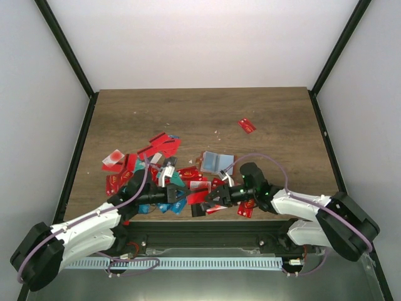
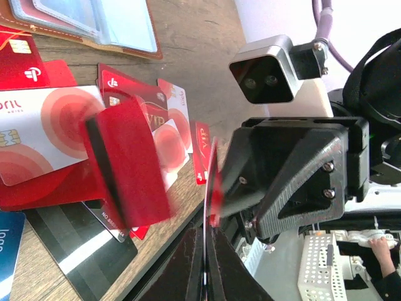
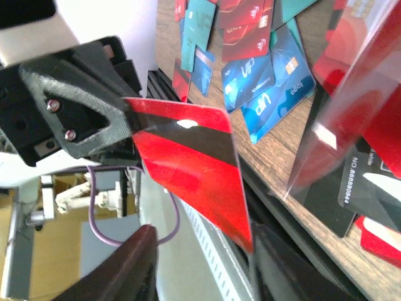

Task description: Put the credit cards into the card holder

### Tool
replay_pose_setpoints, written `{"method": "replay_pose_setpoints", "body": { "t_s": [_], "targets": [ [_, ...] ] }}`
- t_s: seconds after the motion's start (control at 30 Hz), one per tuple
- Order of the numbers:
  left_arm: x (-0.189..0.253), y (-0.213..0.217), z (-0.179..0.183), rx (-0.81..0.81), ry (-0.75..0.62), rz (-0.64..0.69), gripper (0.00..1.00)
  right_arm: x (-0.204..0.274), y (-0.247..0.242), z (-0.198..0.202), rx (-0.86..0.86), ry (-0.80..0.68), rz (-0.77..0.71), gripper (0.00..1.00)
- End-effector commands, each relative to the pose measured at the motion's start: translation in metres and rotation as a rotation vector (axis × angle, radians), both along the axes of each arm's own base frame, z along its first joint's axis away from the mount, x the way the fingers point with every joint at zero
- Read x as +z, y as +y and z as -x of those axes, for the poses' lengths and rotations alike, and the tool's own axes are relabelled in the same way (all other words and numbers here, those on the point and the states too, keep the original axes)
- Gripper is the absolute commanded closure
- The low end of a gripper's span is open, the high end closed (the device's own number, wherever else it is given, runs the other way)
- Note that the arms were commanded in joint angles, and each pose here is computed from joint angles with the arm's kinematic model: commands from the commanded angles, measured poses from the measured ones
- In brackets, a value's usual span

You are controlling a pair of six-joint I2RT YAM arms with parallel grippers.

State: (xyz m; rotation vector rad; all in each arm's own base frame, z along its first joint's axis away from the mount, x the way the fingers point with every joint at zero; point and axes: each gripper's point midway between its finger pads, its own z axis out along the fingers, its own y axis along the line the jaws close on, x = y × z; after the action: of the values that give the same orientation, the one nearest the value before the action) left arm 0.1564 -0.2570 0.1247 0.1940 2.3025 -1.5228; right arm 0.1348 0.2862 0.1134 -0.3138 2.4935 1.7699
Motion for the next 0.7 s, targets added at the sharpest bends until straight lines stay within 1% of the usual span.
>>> {"method": "replay_pose_setpoints", "body": {
  "t_s": [0.0, 0.13, 0.2, 0.3, 0.4, 0.43, 0.5, 0.67],
  "targets": [
    [-0.002, 0.003, 0.001, 0.005, -0.005, -0.017, 0.96, -0.016, -0.005, 0.001, -0.009, 0.038, 0.049, 0.50],
    [0.002, 0.009, -0.004, 0.047, -0.018, -0.053, 0.96, -0.037, -0.018, -0.005, -0.075, 0.027, 0.190, 0.27],
    [0.006, 0.013, -0.011, 0.090, -0.029, -0.075, 0.96, -0.033, -0.022, -0.010, -0.101, -0.005, 0.209, 0.21],
    [0.021, 0.018, -0.026, 0.201, -0.023, -0.047, 0.96, -0.016, -0.020, -0.013, -0.120, -0.051, 0.161, 0.15],
    [0.035, 0.022, -0.041, 0.321, 0.011, 0.051, 0.96, 0.010, -0.017, -0.018, -0.158, -0.088, 0.062, 0.14],
    [0.047, 0.024, -0.045, 0.353, 0.000, 0.112, 0.96, 0.020, -0.016, -0.020, -0.178, -0.096, 0.024, 0.14],
    [0.063, 0.027, -0.052, 0.404, -0.010, 0.195, 0.96, 0.030, -0.016, -0.025, -0.228, -0.089, -0.029, 0.14],
    [0.092, 0.029, -0.067, 0.474, -0.047, 0.296, 0.96, 0.042, -0.017, -0.041, -0.352, -0.032, -0.114, 0.21]
  ]
}}
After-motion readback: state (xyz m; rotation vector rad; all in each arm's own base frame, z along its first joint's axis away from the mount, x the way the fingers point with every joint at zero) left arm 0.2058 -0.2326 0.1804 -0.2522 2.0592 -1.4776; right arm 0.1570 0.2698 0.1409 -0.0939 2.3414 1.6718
